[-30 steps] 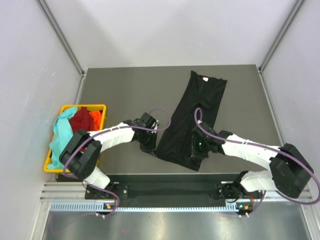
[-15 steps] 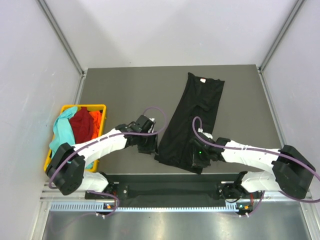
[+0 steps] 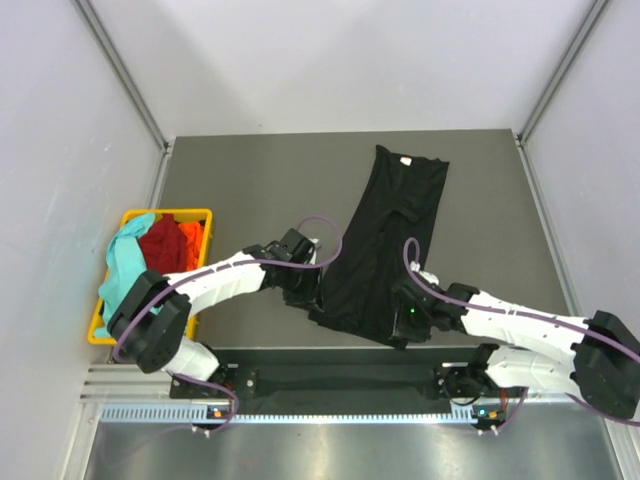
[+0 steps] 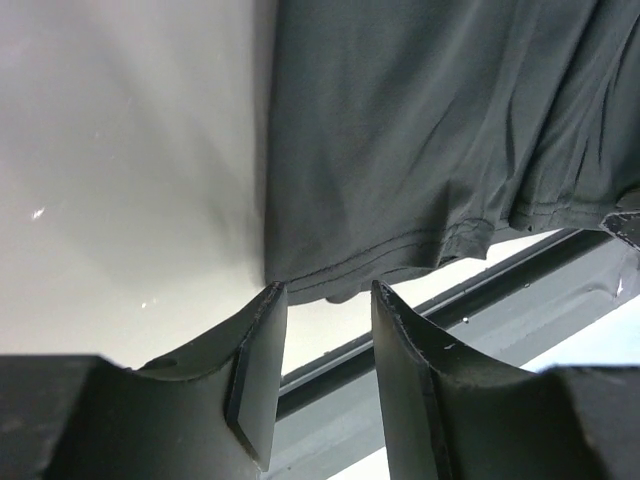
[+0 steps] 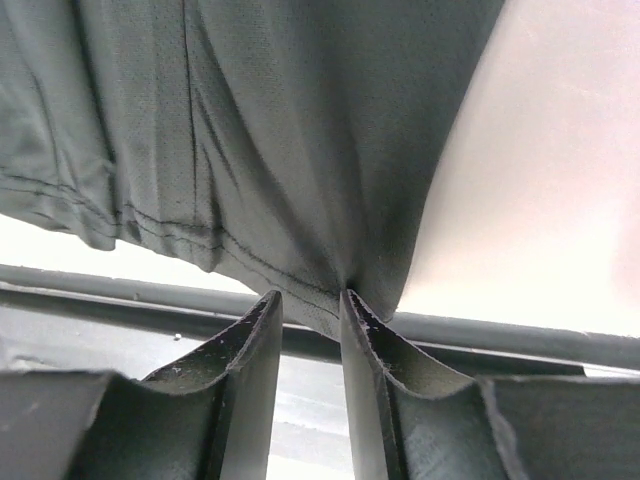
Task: Fold and stack the t-shirts
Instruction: Fold the tshirt
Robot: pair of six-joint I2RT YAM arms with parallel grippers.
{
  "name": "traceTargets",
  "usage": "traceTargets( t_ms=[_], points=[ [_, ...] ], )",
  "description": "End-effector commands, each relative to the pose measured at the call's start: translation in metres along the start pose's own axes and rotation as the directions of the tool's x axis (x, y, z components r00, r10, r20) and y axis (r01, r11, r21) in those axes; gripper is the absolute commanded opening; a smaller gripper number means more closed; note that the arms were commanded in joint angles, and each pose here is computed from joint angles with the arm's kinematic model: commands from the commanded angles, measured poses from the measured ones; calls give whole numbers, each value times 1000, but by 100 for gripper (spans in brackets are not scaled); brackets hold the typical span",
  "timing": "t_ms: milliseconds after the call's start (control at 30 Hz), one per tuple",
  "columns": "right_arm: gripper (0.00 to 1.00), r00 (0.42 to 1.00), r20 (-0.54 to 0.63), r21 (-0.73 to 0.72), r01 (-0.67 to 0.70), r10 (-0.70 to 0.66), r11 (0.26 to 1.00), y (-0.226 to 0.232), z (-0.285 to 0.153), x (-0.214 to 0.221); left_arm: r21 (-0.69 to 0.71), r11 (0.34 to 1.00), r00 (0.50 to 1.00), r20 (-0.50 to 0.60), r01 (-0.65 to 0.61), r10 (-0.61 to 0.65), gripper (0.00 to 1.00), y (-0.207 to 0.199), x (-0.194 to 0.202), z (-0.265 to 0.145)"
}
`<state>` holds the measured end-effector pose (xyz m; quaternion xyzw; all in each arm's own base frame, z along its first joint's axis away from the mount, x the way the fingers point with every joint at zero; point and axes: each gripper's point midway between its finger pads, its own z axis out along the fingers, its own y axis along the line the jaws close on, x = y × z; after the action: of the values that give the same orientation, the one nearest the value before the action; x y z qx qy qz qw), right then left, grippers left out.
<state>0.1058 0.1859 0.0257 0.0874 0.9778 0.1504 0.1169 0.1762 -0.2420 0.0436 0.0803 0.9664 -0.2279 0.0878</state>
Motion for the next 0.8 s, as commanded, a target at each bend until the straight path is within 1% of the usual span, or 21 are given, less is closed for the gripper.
traceTargets(
  t_ms=[0,100,233,300,400,533,633,733,767],
  points=[
    [30,1000,4,-22,-22,22,1000,2,-2,3,46,998,998,53,-42,40,44,-11,-14,-1],
    [30,1000,-8,-6,-10,10,1000,1,-1,5,18,999,998,38,-41,40,44,-5,-10,2],
    [33,1000,29,-18,13,-13,1000,16,-13,-9,19,998,997,55,-55,54,43,-8,-12,-4],
    [33,999,35,-23,24,-23,999,21,-18,-13,55,996,994,93,-70,65,43,-21,-18,-16],
    [33,999,37,-71,19,-16,997,35,-24,-16,136,987,985,163,-85,62,42,-44,-31,-36],
    [33,999,50,-114,7,-1,993,44,-32,-20,243,966,974,225,-90,35,37,-77,-40,-54],
    [33,998,56,-130,-1,8,992,47,-37,-21,315,942,970,239,-113,37,36,-98,-39,-52],
    [33,998,66,-132,-4,13,991,45,-42,-22,305,944,974,219,-126,59,36,-107,-33,-34],
    [33,997,75,-125,-4,14,992,43,-44,-23,291,949,978,198,-120,64,37,-108,-31,-24]
  ],
)
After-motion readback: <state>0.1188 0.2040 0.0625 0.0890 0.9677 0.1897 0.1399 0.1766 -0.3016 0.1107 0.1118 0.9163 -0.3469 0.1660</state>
